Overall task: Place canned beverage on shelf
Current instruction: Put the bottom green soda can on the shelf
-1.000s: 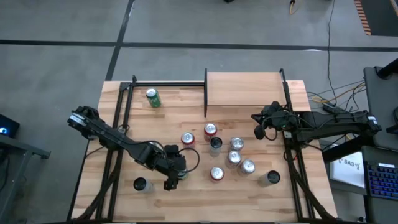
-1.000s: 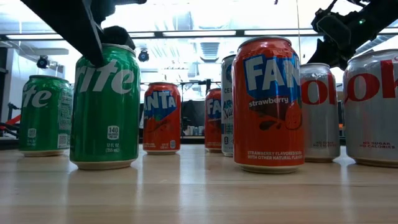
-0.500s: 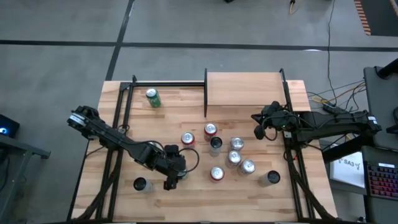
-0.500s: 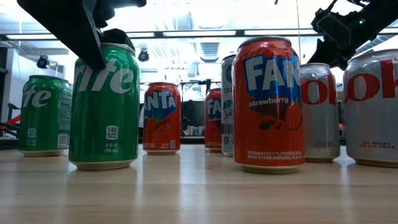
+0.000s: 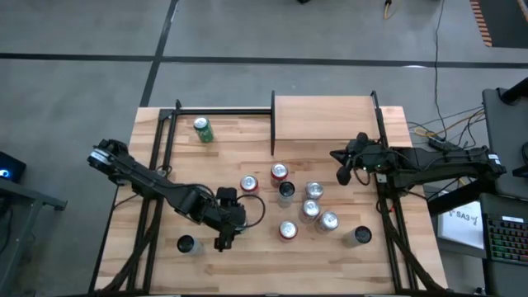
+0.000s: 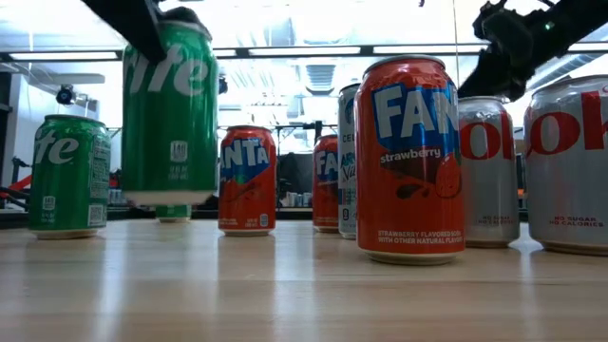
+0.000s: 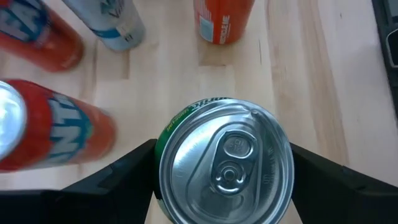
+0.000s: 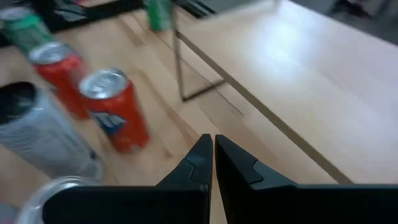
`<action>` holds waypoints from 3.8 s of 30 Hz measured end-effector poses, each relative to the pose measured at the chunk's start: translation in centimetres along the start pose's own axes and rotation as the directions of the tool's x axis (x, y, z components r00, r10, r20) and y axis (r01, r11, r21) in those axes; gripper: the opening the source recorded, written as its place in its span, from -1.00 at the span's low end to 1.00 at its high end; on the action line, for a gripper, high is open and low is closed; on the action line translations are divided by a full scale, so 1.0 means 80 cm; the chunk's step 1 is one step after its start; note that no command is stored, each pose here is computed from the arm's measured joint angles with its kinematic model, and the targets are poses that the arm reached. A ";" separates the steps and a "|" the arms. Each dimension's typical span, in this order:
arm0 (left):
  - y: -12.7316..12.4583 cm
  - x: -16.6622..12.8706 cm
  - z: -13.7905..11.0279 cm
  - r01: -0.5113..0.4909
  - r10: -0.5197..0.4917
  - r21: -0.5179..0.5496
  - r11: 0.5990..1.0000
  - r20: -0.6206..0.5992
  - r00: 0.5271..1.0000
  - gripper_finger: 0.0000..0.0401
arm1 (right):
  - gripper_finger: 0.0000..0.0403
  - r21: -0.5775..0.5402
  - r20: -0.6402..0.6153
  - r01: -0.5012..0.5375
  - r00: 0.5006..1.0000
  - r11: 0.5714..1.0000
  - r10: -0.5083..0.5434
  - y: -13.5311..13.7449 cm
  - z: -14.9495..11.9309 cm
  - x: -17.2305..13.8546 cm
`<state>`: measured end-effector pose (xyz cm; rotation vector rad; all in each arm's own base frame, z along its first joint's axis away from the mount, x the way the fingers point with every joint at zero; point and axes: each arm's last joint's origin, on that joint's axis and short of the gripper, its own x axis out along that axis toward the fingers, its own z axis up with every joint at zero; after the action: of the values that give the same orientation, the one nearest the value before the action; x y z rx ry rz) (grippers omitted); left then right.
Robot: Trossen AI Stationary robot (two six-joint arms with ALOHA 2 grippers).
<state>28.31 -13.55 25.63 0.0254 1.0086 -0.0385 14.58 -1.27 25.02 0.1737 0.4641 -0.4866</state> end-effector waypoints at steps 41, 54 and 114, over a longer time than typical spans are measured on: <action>0.127 -0.139 0.132 -0.287 0.175 0.356 0.889 0.314 0.933 0.43 | -0.95 -0.239 0.133 -0.279 0.939 0.930 0.316 0.043 0.029 -0.014; 0.232 -0.135 0.139 -0.332 0.203 0.364 0.870 0.347 0.915 0.43 | -0.95 -0.257 0.126 -0.274 0.941 0.927 0.313 0.043 0.028 -0.014; 0.362 -0.064 0.207 -0.219 0.117 0.558 0.800 0.213 0.970 0.43 | -0.95 -0.072 0.028 -0.156 0.987 0.985 0.159 0.038 0.012 -0.005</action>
<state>40.85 14.83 38.89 0.6670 0.7878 -0.1823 16.11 1.27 26.24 0.1334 0.4296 -0.3174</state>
